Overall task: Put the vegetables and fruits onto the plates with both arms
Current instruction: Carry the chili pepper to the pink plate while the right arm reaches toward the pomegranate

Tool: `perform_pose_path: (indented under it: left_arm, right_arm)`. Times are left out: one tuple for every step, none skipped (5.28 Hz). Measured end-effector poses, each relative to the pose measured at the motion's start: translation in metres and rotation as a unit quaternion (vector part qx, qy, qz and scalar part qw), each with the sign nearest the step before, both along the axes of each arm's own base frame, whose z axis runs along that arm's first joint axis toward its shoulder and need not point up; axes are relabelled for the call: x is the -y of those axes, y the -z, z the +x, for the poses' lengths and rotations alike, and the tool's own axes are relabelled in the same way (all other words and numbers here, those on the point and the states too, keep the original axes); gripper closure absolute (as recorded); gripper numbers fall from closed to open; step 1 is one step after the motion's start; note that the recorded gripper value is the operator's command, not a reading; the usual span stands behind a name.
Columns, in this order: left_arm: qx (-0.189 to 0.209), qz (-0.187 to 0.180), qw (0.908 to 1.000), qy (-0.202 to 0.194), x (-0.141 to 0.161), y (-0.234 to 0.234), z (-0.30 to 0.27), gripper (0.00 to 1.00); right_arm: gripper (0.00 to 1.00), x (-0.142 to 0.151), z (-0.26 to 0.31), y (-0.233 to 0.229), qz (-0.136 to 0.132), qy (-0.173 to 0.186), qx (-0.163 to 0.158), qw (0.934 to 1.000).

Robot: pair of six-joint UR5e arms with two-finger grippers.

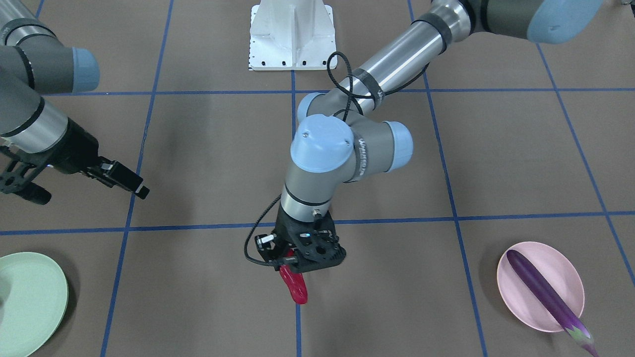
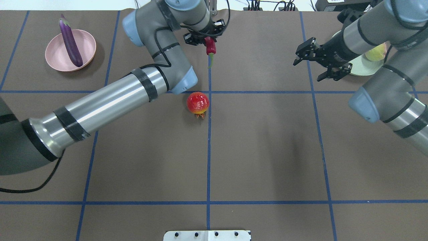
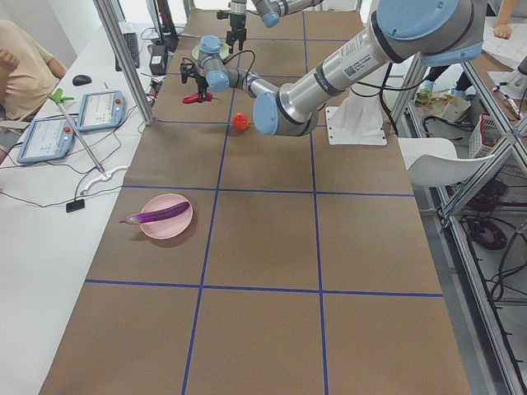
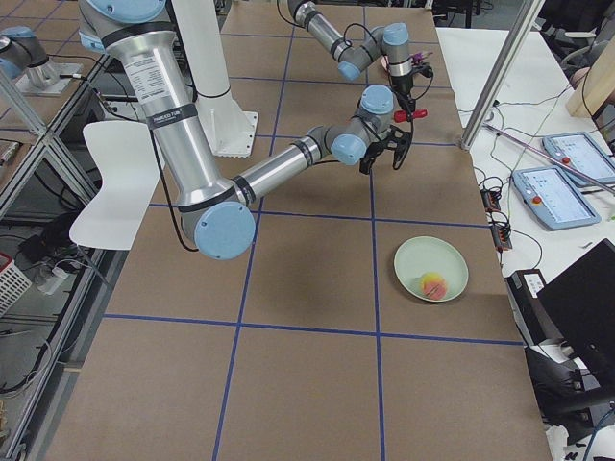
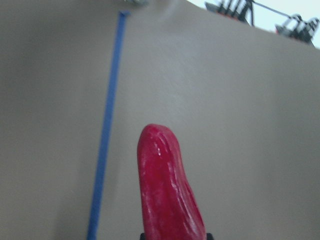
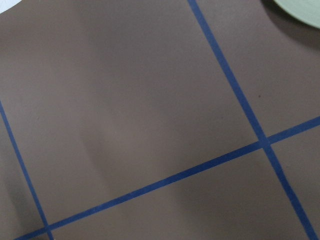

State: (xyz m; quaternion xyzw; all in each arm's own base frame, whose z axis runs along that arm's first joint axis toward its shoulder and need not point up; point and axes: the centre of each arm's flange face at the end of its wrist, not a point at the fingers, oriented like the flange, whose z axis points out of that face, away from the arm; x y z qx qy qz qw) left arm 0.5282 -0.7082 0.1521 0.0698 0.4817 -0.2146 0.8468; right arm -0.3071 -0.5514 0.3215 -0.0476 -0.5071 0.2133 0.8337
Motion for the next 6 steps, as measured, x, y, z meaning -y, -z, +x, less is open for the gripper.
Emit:
perform_pose_path:
  left_arm:
    - [0.016,-0.056,0.9982,0.015,0.036,-0.057,-0.061,1.00]
    - [0.034,-0.085,0.9955,0.025,0.064,-0.117,-0.130,1.00]
    - [0.053,-0.095,0.9938,0.022,0.081,-0.161,-0.184,1.00]
    - [0.083,-0.110,0.9904,0.013,0.092,-0.200,-0.226,1.00]
    - [0.107,-0.140,0.9842,0.011,0.097,-0.238,-0.248,1.00]
    - [0.117,-0.173,0.9778,0.018,0.097,-0.267,-0.256,1.00]
  right_arm:
    - [0.00,-0.012,-0.036,0.021,0.011,0.005,0.001,0.9999]
    - [0.00,-0.021,-0.076,0.045,0.022,0.005,0.001,0.9997]
    - [0.00,-0.027,-0.119,0.071,0.025,-0.006,0.000,0.9997]
    - [0.00,-0.032,-0.165,0.097,0.023,-0.020,0.001,0.9995]
    - [0.00,-0.035,-0.196,0.118,0.023,-0.030,0.002,0.9993]
    - [0.00,-0.041,-0.214,0.129,0.024,-0.034,0.003,0.9991]
